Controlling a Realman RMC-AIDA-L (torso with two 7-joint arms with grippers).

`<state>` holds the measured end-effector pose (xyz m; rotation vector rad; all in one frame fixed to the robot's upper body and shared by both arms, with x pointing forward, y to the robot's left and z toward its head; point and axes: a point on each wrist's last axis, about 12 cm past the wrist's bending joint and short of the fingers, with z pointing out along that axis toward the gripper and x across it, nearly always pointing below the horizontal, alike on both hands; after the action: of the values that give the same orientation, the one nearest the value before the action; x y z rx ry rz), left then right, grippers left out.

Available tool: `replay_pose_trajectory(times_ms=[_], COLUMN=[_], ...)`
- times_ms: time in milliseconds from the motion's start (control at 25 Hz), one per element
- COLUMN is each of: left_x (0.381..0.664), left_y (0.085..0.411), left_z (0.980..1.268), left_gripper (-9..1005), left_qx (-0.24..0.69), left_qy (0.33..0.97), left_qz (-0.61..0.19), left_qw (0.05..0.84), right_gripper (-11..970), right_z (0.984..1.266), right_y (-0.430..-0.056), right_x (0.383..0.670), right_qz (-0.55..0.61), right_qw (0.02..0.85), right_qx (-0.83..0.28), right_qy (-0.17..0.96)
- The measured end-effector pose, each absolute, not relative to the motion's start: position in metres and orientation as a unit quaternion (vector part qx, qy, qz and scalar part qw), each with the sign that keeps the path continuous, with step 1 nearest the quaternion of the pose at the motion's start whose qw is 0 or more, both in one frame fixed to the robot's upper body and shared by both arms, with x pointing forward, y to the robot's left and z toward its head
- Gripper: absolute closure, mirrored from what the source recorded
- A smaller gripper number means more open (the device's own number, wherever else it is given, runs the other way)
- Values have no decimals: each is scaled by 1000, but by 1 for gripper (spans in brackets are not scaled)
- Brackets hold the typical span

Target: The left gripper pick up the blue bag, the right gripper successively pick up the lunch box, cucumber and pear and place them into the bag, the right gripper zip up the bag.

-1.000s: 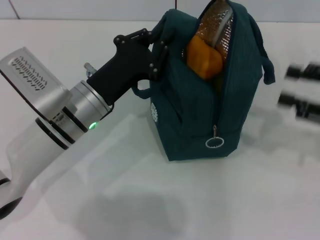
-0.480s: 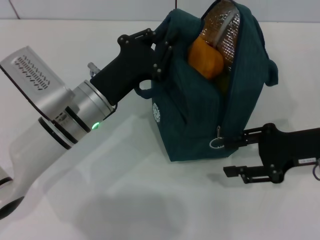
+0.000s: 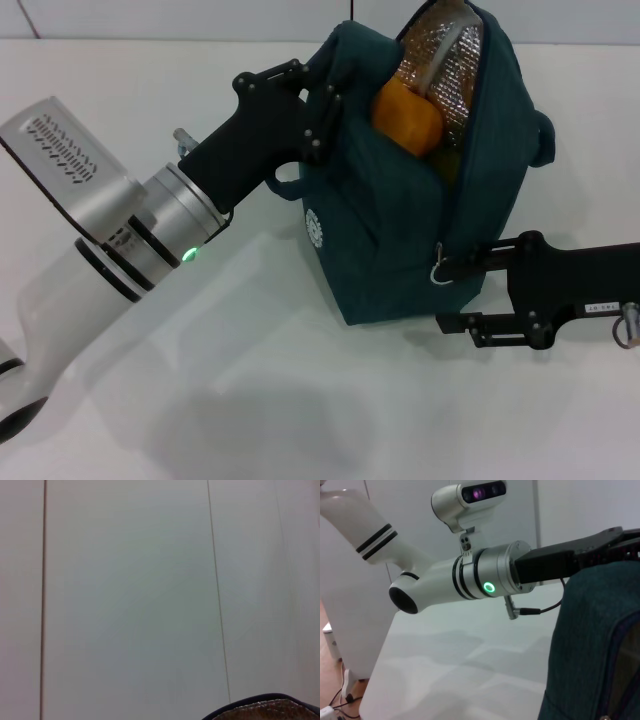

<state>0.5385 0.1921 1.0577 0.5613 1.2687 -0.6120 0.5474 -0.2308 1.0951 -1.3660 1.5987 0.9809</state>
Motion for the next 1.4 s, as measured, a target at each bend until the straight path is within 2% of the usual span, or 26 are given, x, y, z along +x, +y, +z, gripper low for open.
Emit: replay_pose_trajectory(times_ms=[480,720,1000,1400], left_x=[538,538,538,539], left_y=[192,192,192,191], left_z=[1058,1058,1057,1058], left_gripper=[841,841,841,840], left_qx=[255,255,255,256], left_qy=[575,575,575,574], left_qz=[-278,-278,-278,-279], left_qw=[726,726,726,726], right_gripper=[387,388,389,391], right_z=[1101,1102,1100,1090], right_y=[-247,-255,-251,-232], right_x=[534,536,543,550], right_qz=[402,390,377,373], right_qw=[413,428,437,404], right_qx=[-542,-527,-517,-534], right_qy=[612,622,632,642])
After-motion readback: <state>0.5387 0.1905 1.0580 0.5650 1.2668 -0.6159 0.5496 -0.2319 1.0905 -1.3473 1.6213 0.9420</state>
